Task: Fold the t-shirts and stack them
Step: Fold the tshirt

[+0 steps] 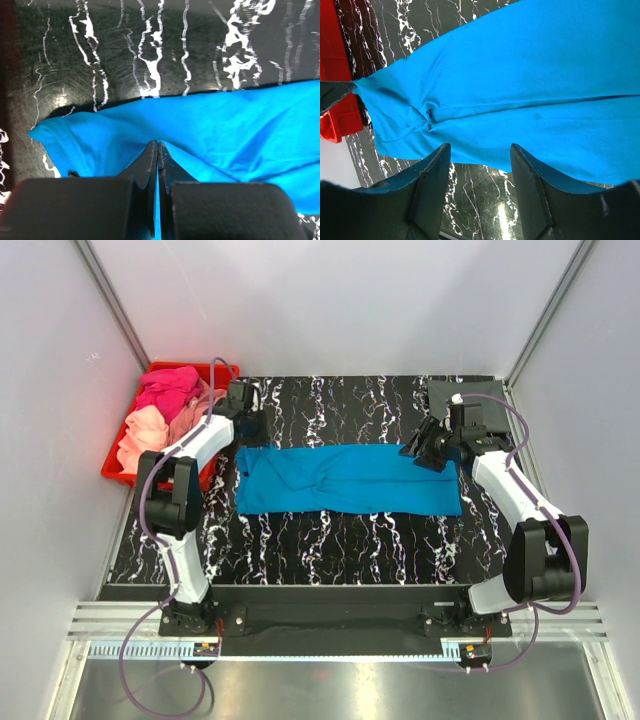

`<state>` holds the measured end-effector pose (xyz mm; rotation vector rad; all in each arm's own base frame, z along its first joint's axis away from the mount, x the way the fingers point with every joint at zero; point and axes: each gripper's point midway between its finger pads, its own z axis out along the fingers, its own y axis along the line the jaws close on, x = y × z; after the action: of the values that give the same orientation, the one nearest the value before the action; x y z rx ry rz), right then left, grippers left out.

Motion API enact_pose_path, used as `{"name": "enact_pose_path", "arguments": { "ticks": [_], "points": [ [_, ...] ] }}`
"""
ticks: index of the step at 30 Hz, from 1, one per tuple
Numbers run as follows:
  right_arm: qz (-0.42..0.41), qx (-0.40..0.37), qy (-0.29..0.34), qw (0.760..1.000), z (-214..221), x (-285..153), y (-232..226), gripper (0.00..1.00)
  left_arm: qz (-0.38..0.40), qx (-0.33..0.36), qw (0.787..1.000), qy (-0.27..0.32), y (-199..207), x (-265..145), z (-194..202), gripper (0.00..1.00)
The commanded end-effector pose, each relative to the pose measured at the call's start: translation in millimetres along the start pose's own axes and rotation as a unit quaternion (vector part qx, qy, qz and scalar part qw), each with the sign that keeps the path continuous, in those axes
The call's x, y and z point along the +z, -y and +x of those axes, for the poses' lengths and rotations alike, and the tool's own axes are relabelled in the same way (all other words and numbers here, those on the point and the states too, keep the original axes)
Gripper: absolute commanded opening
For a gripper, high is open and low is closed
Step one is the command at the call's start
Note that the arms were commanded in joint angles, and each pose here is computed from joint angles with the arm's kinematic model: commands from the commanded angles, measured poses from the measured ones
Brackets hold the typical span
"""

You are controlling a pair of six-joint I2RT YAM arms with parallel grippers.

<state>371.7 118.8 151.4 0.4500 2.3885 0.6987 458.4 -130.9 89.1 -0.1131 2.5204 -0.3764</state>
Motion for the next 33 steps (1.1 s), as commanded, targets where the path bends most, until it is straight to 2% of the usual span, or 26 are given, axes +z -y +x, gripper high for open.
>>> {"name": "enact_pose_path", "arguments": {
  "ticks": [1,3,4,7,10,11,14,16,19,20,21,23,24,27,28,33],
  "points": [
    [-0.011,-0.015,0.010,1.000,-5,-7,-10,0.58,-0.035,0.009,0.999,0.005,-13,6,-9,0.00],
    [-0.012,-0.015,0.012,1.000,-5,-8,-10,0.59,-0.052,0.006,0.999,-0.004,-21,12,-3,0.01],
    [-0.013,-0.016,0.013,1.000,-6,-8,-11,0.58,-0.055,0.007,0.998,-0.005,-22,13,-3,0.09],
    [-0.013,-0.017,0.013,1.000,-6,-9,-11,0.59,-0.052,0.013,0.999,-0.001,-20,13,-10,0.19],
    [-0.012,-0.016,0.015,1.000,-6,-13,-12,0.58,-0.040,0.015,0.999,0.019,-11,3,-26,0.46],
    [-0.014,-0.016,0.016,1.000,-5,-16,-13,0.59,-0.040,0.014,0.999,0.030,-8,-5,-35,0.61],
    [-0.009,-0.011,0.009,1.000,1,-20,-11,0.59,-0.058,0.014,0.996,0.069,-3,-39,-55,0.75],
    [-0.006,-0.005,0.010,1.000,4,-22,-9,0.59,-0.097,0.026,0.992,0.082,-5,-57,-58,0.77],
    [0.011,0.011,0.003,1.000,11,-17,3,0.59,-0.111,0.044,0.991,0.052,4,-75,-34,0.78],
    [0.019,0.016,0.002,1.000,12,-15,7,0.59,-0.097,0.045,0.993,0.053,13,-86,-29,0.78],
    [0.024,0.018,-0.003,1.000,13,-11,10,0.59,-0.074,0.046,0.996,0.021,22,-79,0,0.78],
    [0.033,0.025,-0.012,0.999,14,2,19,0.59,-0.031,0.055,0.998,0.028,47,-89,18,0.78],
    [0.038,0.030,-0.013,0.999,14,7,24,0.58,-0.017,0.046,0.999,-0.002,48,-81,46,0.78],
    [0.061,0.058,-0.030,0.996,22,23,47,0.56,0.022,0.024,0.999,-0.026,61,-77,78,0.78],
    [0.073,0.067,-0.036,0.994,26,26,56,0.55,0.006,0.020,0.999,-0.047,50,-71,99,0.78],
    [0.142,0.100,-0.039,0.984,41,33,112,0.54,-0.085,0.019,0.994,-0.072,5,-53,136,0.79]
  ]
}}
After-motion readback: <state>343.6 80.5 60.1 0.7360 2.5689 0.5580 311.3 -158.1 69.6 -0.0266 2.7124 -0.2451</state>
